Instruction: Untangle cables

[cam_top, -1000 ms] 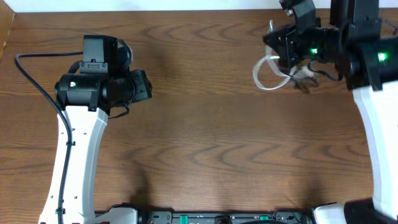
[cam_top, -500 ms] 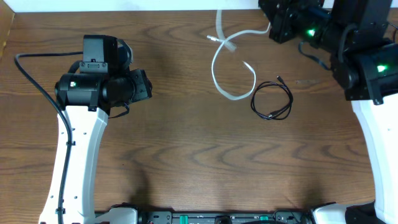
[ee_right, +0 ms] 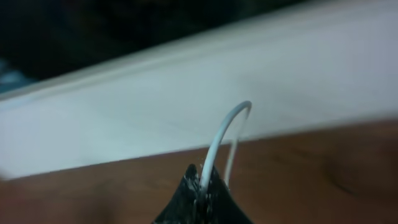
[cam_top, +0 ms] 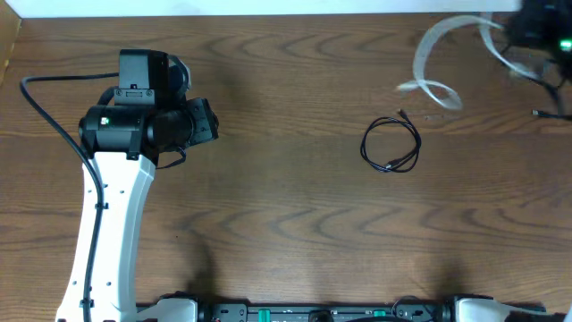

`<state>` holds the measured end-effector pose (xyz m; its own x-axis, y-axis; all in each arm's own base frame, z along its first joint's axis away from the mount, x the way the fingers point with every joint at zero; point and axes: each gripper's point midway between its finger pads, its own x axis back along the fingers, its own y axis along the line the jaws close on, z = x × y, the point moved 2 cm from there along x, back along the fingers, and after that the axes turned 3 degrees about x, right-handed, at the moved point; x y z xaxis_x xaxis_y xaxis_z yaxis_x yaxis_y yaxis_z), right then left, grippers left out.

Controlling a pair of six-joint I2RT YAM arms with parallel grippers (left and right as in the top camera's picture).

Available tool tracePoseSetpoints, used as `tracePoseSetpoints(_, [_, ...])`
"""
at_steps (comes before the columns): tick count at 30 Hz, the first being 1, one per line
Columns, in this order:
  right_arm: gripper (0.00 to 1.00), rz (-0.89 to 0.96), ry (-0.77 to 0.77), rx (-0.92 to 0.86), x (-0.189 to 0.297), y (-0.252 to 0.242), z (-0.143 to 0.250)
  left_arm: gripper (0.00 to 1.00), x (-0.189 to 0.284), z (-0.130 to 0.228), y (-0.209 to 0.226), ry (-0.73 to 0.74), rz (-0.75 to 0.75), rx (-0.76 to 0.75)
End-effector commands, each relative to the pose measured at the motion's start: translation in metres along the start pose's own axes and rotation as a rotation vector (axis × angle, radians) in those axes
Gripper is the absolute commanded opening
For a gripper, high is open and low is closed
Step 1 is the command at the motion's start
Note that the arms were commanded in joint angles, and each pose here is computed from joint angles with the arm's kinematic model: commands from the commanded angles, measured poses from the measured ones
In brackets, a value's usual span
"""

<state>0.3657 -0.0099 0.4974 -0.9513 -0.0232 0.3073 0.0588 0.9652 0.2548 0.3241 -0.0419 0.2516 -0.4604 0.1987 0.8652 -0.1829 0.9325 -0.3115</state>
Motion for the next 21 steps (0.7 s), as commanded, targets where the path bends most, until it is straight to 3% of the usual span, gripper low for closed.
tracePoseSetpoints(1, [0.01,0.19,0.018,-0.056,0.008,-0.059,0.001,0.5,0.0,-0.002,0.0,-0.004,-0.008,-0.007])
tracePoseSetpoints(13, [0.01,0.631,0.086,-0.297,0.055,-0.223,0.024,0.5,0.0,-0.005,-0.001,-0.015,-0.004,-0.009])
tracePoseSetpoints(21, [0.01,0.77,0.179,-0.423,0.048,-0.303,0.056,0.49,0.0,-0.005,0.0,-0.014,-0.004,-0.009])
